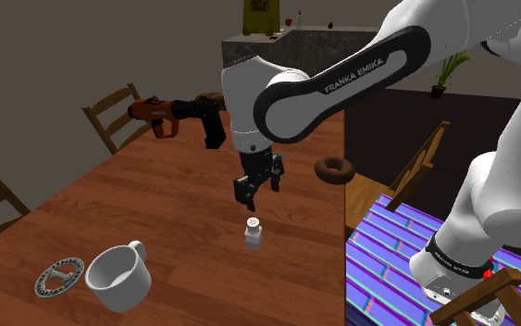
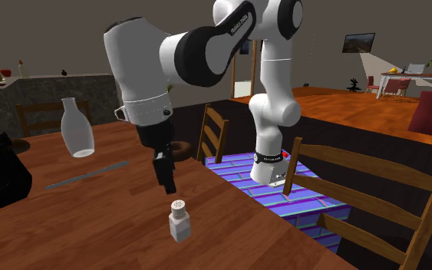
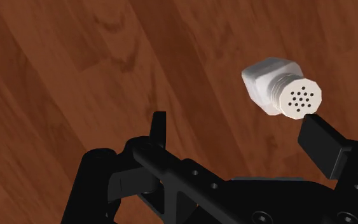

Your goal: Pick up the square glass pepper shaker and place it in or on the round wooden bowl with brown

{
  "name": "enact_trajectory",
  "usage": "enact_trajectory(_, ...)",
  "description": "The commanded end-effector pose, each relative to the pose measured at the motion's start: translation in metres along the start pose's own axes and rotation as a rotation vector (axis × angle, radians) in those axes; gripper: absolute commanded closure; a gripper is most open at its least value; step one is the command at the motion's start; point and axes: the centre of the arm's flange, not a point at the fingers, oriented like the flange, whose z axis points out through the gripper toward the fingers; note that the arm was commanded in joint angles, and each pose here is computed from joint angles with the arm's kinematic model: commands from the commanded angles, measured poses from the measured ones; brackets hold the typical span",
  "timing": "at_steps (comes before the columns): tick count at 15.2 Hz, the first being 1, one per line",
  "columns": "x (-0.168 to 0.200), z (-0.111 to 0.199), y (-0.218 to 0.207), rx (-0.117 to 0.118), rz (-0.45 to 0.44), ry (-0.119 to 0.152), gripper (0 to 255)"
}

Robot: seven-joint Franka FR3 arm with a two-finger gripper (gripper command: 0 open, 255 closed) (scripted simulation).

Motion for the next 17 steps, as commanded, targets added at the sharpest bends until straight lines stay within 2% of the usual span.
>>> enact_trajectory(1, 0.011, 0.013, -0.022, -0.005, -0.012, -0.010, 0)
enact_trajectory(5, 0.025, 0.033, -0.064, -0.016, -0.033, -0.026, 0)
enact_trajectory(12, 0.024, 0.070, -0.063, -0.016, -0.033, -0.026, 0)
enact_trajectory(17, 0.024, 0.073, -0.063, -0.016, -0.033, -0.026, 0)
